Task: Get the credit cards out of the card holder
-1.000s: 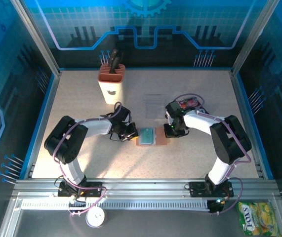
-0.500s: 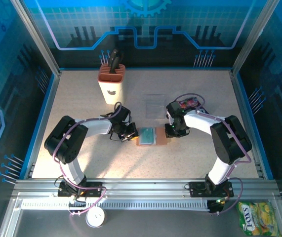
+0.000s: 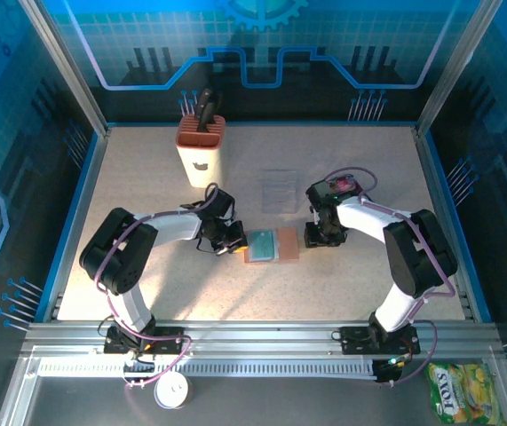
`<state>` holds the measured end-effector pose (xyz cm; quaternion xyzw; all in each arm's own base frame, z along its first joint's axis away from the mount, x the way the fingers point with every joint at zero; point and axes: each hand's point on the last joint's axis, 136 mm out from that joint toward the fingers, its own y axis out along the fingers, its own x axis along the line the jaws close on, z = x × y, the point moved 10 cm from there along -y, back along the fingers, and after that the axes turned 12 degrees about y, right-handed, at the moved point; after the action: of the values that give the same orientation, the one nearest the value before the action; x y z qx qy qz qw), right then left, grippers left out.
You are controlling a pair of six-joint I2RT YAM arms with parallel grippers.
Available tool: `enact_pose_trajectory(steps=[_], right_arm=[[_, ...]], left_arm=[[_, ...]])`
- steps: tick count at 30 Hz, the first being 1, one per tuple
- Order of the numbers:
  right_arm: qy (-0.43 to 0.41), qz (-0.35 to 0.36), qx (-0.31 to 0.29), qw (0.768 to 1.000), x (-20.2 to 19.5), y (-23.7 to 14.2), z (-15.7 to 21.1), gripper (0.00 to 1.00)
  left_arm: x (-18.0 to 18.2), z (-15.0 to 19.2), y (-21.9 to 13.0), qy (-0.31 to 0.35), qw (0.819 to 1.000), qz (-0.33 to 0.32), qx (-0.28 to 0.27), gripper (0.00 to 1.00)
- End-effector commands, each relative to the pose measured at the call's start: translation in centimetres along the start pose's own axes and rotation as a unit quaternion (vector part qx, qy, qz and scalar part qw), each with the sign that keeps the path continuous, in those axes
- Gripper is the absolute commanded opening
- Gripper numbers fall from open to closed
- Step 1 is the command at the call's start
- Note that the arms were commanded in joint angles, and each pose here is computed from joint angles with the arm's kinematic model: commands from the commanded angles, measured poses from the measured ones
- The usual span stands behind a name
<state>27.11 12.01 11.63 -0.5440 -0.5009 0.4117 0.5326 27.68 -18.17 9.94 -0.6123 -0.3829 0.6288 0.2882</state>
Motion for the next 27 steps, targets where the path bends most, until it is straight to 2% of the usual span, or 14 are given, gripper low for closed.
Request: enact_pose_trajectory(steps=[1,7,16,22,27], right_arm=[[0.007,0.034,0.009,0.999,-1.2,-0.1,0.4,0.46],[0.007,0.025,0.007,1.0,-0.9,-0.7,0.4,0.45],[-0.005,-0.012,-0.023,1.0,0.7,-4.9,0.5,0.44],[-0.025,-0.064,-0.036,0.997,3.8,-7.3,0.4,0.43],[-0.058,-0.082,-0.04,0.994,7.2,-8.3,0.4,0.42]], left_arm=[[0.8,0.6,-0.3,-0.017,0.999,-0.04,0.019,0.04],[-0.2,-0.1,-0.7,0.0,1.0,-0.019,0.013,0.06],[-0.8,-0.8,-0.7,0.019,1.0,-0.018,0.008,0.07],[-0.7,-0.9,-0.4,0.026,0.999,-0.024,0.008,0.07],[-0.6,-1.0,-0.1,0.03,0.999,-0.026,0.012,0.07]])
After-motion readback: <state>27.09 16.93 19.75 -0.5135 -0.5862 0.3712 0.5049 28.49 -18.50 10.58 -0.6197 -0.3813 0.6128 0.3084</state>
